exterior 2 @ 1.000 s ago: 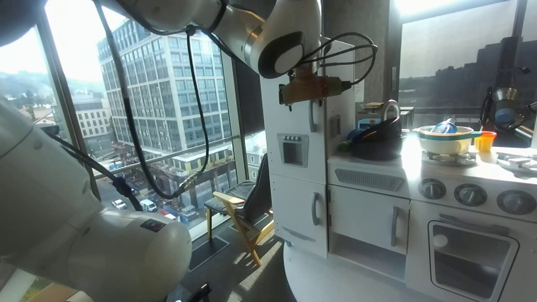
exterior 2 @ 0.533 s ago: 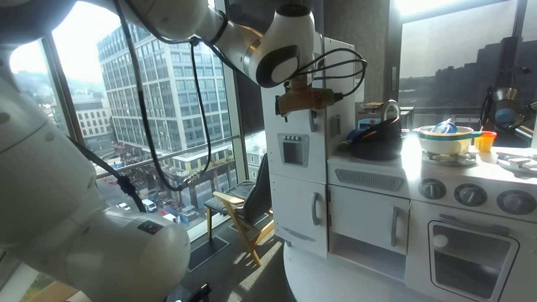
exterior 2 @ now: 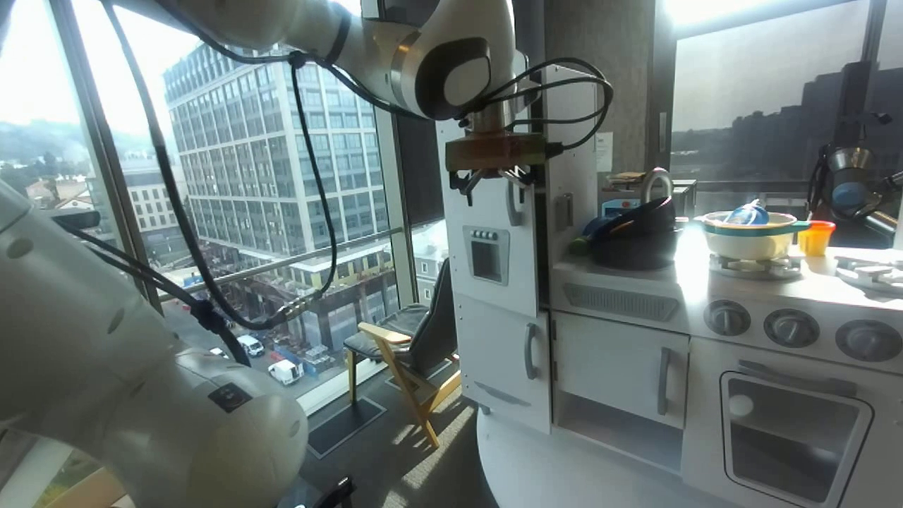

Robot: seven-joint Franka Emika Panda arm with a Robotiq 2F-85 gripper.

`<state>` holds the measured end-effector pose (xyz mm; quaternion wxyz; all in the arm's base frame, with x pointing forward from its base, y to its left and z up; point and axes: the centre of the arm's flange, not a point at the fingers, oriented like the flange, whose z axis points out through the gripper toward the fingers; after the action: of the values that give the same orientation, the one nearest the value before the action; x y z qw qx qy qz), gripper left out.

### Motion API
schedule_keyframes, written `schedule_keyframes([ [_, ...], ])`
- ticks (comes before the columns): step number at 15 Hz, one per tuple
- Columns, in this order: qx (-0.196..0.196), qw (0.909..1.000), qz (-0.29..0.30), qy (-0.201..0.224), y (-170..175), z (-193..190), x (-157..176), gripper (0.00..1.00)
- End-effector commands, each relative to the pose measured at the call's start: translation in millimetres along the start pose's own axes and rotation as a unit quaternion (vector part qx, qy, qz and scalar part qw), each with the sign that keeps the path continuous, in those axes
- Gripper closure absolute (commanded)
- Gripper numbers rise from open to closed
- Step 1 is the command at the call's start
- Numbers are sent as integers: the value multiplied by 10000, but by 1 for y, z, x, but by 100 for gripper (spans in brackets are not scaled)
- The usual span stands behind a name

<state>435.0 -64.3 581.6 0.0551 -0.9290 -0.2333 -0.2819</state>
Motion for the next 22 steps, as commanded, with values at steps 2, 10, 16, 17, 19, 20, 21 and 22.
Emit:
schedule_keyframes([
  [2, -565, 9947, 654, -560, -17, -35, -5, 0],
  [10, -2558, 9536, 1374, -792, 46, -52, 6, 0],
  [16, -2462, 9511, 1829, -361, 73, -26, 17, 0],
  [17, -2256, 9546, 1913, -345, 65, -23, 23, 0],
  [19, -1900, 9626, 1914, -258, 47, -22, 27, 0],
  [20, -1762, 9657, 1889, -255, 36, -25, 28, 0],
  [21, -1636, 9679, 1889, -275, 26, -28, 29, 0],
  [22, -1571, 9697, 1848, -298, 17, -32, 29, 0],
])
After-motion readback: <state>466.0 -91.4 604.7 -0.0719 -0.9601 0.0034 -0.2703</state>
